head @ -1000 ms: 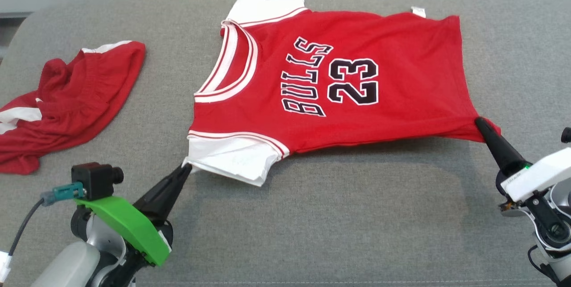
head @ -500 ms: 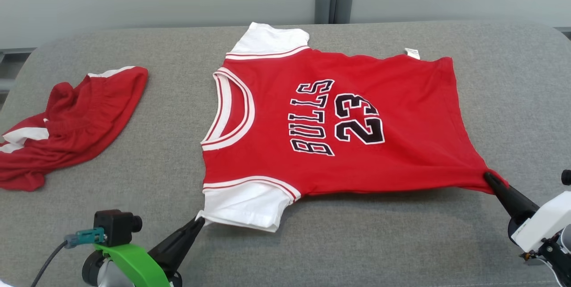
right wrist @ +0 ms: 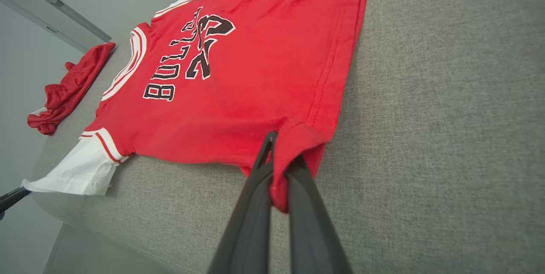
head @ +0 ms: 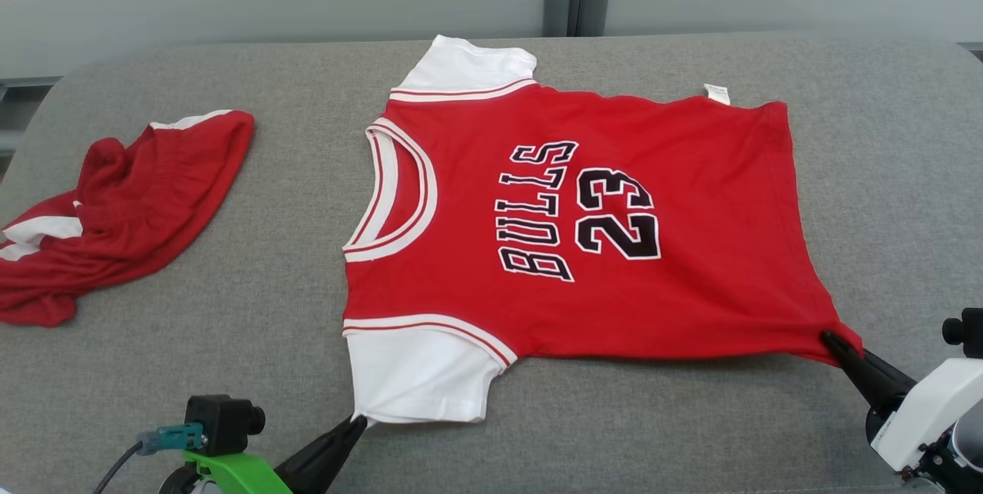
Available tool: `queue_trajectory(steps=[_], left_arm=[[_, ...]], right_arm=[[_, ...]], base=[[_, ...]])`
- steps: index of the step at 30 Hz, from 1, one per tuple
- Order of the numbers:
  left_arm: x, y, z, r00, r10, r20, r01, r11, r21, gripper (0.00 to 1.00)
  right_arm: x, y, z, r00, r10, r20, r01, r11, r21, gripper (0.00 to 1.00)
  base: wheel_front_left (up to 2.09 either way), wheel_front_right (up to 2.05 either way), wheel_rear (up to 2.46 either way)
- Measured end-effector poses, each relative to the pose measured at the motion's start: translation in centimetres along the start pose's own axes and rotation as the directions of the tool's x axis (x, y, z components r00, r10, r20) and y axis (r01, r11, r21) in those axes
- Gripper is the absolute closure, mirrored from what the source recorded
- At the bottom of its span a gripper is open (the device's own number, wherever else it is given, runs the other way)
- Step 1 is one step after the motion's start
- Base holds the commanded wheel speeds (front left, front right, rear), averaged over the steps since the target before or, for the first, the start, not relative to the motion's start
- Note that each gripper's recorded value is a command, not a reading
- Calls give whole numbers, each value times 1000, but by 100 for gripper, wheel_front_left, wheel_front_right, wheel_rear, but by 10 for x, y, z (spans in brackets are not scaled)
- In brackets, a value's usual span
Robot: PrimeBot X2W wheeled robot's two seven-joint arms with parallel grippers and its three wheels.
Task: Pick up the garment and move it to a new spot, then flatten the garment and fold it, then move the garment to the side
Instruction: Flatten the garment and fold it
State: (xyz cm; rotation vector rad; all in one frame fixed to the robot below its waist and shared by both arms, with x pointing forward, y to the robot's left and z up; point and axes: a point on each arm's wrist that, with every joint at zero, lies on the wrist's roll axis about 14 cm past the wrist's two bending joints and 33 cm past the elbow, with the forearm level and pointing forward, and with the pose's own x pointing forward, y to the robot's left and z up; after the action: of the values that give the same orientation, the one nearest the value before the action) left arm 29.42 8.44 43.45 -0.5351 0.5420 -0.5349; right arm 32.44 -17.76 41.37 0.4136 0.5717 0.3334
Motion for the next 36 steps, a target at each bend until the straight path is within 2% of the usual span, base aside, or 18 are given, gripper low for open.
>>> queue_trajectory(steps=[19, 20, 23, 26, 27, 28, 29, 30, 31, 36], left_arm=[[3, 9, -11, 999, 35, -39, -35, 999, 8, 100], [3, 9, -12, 999, 36, -41, -36, 999, 7, 99], [3, 13, -17, 997, 48, -57, -48, 999, 7, 92], [2, 15, -19, 996, 56, -65, -56, 998, 14, 58], [3, 16, -20, 996, 57, -65, -57, 998, 13, 58], [3, 16, -20, 996, 59, -66, -58, 998, 11, 42], [3, 16, -20, 996, 60, -67, -59, 998, 10, 0], [3, 17, -21, 996, 62, -67, -61, 998, 9, 0], [3, 17, -21, 996, 64, -67, -64, 998, 8, 0], [2, 22, -23, 994, 83, -70, -83, 997, 6, 0]], right_arm=[[0, -10, -13, 999, -33, -12, 33, 999, -5, 100], [1, -10, -14, 999, -34, -16, 34, 999, -7, 97], [1, -11, -17, 999, -37, -20, 37, 999, -7, 90], [2, -9, -25, 999, -34, -40, 33, 999, -9, 85], [3, -8, -27, 998, -33, -44, 33, 999, -6, 85], [3, -8, -29, 998, -34, -47, 34, 999, -2, 80], [3, -7, -31, 998, -34, -51, 34, 999, 1, 66], [4, -7, -33, 998, -34, -56, 34, 999, 4, 59], [4, -7, -34, 998, -34, -60, 34, 999, 5, 2], [4, -12, -38, 996, -49, -70, 50, 999, 2, 0]], base=[[0, 0, 0], [0, 0, 0], [0, 0, 0], [0, 0, 0], [0, 0, 0], [0, 0, 0], [0, 0, 0], [0, 0, 0], [0, 0, 0], [0, 0, 0]])
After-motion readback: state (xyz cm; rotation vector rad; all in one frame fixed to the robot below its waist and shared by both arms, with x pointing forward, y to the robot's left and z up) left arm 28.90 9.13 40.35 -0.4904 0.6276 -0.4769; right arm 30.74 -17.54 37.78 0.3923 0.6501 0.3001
